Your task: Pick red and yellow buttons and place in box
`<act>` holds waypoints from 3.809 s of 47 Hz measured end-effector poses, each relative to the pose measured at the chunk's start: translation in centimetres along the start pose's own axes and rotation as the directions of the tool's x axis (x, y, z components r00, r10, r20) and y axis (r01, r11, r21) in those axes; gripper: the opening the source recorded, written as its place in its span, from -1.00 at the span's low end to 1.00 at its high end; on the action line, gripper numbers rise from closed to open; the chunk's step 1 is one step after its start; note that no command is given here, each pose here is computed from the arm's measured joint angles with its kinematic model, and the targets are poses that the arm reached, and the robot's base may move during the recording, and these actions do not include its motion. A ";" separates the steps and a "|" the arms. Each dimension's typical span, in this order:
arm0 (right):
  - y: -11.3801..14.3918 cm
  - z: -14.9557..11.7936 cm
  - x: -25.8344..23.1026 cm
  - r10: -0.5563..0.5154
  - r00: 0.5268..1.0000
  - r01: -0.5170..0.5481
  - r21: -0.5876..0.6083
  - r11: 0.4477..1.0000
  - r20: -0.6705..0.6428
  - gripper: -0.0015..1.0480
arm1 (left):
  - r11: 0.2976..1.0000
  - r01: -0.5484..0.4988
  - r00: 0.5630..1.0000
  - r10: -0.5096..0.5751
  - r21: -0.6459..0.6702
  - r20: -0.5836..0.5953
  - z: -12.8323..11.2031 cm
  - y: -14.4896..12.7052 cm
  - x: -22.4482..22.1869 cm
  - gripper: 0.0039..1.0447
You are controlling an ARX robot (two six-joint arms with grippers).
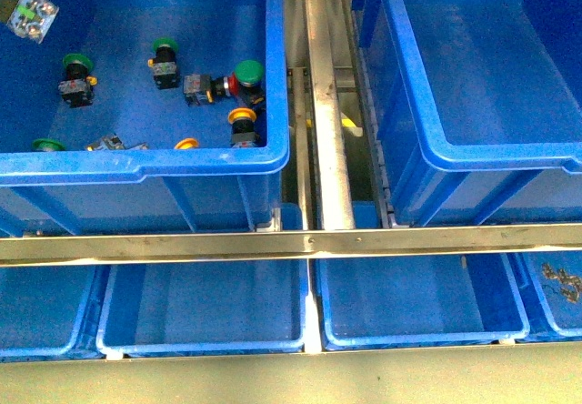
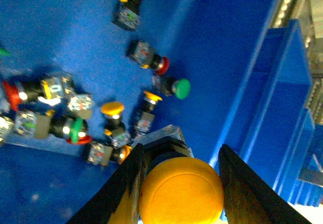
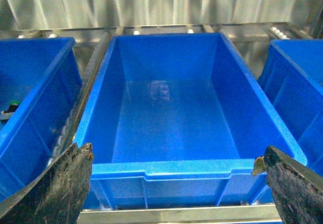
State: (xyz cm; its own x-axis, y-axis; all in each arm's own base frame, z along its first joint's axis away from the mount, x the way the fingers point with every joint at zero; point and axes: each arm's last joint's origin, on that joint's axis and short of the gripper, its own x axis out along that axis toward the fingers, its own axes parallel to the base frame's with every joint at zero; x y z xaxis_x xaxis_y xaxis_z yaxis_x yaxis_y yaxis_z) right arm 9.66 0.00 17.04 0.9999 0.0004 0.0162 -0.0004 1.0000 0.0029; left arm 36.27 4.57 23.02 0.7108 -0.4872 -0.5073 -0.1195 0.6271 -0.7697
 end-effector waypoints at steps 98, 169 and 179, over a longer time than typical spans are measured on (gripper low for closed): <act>10.9 -0.8 18.4 0.415 0.883 -0.469 -0.368 0.803 -0.220 0.88 | 0.962 0.218 0.937 -0.160 0.163 -0.312 -17.5 -18.1 12.0 -0.34; 9.4 -1.3 18.6 0.370 0.886 -0.447 -0.298 0.844 -0.280 -0.36 | 0.919 0.153 0.988 -0.142 0.363 -0.056 -10.1 -11.7 5.3 0.85; 9.2 -0.9 18.3 0.371 0.878 -0.458 -0.311 0.833 -0.301 -0.36 | 0.898 0.107 0.992 -0.127 0.426 0.020 -9.0 -7.8 -0.9 0.85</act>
State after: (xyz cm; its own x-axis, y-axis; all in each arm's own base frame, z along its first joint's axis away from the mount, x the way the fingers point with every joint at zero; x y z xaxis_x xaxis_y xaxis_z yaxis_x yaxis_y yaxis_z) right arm 27.95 9.17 16.46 0.8830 0.3723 -0.2857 -0.4535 0.8335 -0.3155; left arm 30.30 -5.38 26.01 0.7337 -0.5510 -0.3977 0.2638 0.7703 -0.5805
